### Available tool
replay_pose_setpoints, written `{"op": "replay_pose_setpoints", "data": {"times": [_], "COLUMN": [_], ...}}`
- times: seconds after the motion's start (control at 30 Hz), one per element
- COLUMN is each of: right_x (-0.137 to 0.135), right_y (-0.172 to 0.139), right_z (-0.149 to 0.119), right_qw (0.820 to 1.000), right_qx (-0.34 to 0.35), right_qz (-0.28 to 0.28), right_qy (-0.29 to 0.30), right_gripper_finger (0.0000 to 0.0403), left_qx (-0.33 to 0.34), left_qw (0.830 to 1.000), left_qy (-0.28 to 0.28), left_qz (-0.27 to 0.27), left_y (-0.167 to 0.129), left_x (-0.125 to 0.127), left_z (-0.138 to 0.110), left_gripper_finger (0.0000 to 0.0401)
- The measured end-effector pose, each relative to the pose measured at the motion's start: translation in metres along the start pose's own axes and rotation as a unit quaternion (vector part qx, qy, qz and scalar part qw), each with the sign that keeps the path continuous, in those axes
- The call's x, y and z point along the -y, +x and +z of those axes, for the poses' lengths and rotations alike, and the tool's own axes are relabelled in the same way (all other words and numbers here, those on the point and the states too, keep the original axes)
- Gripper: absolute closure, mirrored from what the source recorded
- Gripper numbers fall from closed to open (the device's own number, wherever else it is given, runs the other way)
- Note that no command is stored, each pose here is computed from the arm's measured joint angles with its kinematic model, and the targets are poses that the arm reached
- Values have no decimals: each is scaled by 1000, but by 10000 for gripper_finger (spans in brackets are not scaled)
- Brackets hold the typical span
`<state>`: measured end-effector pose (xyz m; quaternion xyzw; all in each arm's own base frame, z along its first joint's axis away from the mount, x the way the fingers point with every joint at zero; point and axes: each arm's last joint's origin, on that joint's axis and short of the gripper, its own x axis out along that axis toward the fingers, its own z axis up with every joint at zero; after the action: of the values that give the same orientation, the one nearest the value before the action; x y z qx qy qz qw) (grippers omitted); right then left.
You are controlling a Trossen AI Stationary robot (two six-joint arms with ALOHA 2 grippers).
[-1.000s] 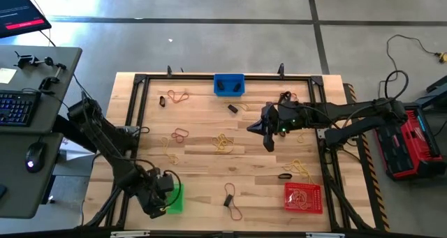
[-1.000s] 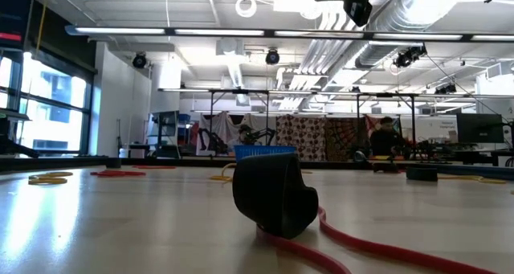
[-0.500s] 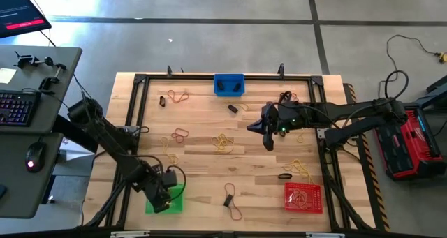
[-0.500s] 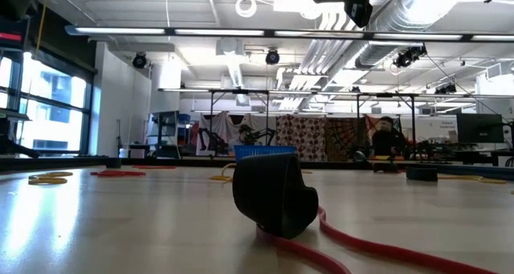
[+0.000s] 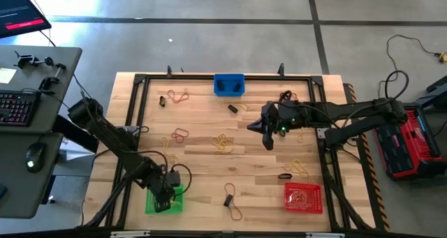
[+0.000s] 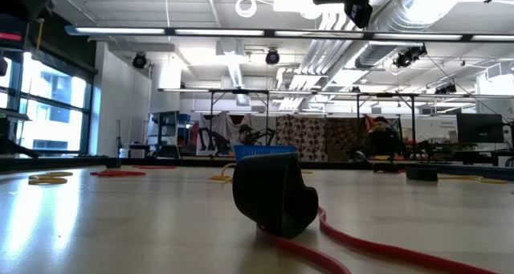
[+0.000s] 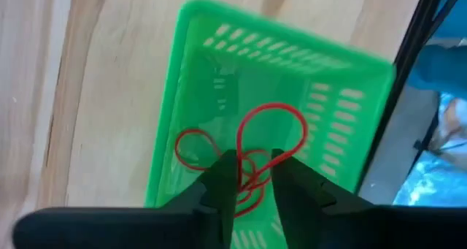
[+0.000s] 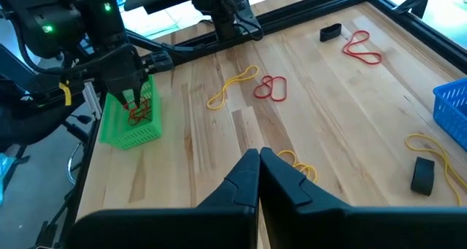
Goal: Sort rubber bands into baskets
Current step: Put the red rubber band into the green basket, then put the yellow rubber band into the red basket
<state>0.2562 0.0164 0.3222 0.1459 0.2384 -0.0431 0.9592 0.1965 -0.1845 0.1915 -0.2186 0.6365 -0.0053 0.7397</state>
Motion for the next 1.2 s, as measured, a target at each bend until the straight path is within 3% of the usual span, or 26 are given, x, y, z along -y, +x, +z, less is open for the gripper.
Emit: {"op": "replay_pose_setpoints", "data": {"times": [0.3, 0.57, 0.73, 0.97, 1.2], "right_x": [0, -1, 1, 26, 56], "right_y": [0, 0, 1, 14, 18], "right_z": [0, -1, -4, -26, -37], "right_qw": [1000, 1000, 1000, 999, 999], "right_qx": [-1, -6, -13, -44, -25], "right_qz": [0, 14, 10, 12, 35], "right_qy": [0, 11, -5, -19, -28], "right_gripper_finger": [403, 403, 403, 403, 403], "left_qx": [28, 32, 73, 124, 166], "left_qw": [1000, 999, 996, 989, 975], "left_qy": [4, -22, -43, -79, -132], "left_qz": [10, 26, 11, 31, 67], "left_y": [-19, -47, -63, -74, -84], "left_x": [11, 19, 17, -5, -41], "left_z": [9, 23, 46, 80, 112], "left_gripper_finger": [269, 263, 294, 391, 400]}}
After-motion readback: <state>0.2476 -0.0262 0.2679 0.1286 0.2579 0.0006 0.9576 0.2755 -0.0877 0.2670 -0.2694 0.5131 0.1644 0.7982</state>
